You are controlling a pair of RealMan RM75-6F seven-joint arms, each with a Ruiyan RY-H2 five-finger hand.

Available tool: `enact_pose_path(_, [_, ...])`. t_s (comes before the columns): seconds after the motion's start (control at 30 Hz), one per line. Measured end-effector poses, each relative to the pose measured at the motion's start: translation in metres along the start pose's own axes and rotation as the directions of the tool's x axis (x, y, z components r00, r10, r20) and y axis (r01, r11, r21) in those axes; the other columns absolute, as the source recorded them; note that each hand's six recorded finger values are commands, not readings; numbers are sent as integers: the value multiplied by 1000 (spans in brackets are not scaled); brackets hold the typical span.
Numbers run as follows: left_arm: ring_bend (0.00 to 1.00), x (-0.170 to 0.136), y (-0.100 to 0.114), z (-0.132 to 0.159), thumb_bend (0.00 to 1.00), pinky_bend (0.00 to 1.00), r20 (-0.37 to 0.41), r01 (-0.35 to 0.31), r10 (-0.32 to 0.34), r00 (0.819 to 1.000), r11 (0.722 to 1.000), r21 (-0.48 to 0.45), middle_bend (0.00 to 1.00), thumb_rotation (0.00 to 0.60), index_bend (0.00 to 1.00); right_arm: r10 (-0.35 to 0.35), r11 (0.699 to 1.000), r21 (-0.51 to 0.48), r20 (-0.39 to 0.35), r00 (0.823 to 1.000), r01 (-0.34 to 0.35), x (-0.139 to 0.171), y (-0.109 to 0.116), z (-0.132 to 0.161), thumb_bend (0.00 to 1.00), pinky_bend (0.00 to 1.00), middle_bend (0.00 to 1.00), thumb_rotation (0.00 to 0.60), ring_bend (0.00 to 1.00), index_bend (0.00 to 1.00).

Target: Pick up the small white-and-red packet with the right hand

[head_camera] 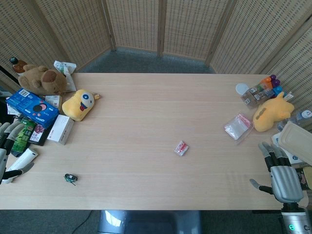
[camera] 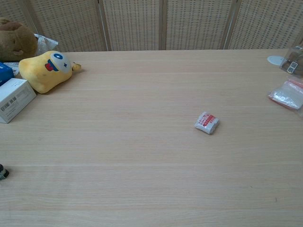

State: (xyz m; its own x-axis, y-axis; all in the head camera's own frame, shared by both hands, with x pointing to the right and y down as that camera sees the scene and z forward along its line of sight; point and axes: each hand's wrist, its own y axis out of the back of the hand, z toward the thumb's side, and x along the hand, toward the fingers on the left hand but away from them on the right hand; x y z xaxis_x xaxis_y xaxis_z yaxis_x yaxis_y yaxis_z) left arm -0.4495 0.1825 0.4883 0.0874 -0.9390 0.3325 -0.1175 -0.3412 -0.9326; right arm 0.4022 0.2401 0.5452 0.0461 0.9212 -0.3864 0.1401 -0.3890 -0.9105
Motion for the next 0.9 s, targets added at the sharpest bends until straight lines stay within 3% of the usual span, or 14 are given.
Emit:
enact_pose_path(0.3, [0,0,8,-4,0,0,-16,-23,23,1000,1000,-12,0,600,77,17,1000,1,-5,1000,-17,-1,-6,1,0,0,0,594,0,0])
enact_pose_path(0.5, [0,0,8,-7,0,0,-30,-20,20,999,1000,-7,0,600,78,93,996,3,-51,994,-93,-9,-33,19,0,0,0,592,0,0])
enact_pose_path(0.9, [0,6,5,-16,0,0,-58,-19,20,998,1000,14,0,600,79,265,962,-14,-197,944,-273,-70,-107,102,0,0,0,598,0,0])
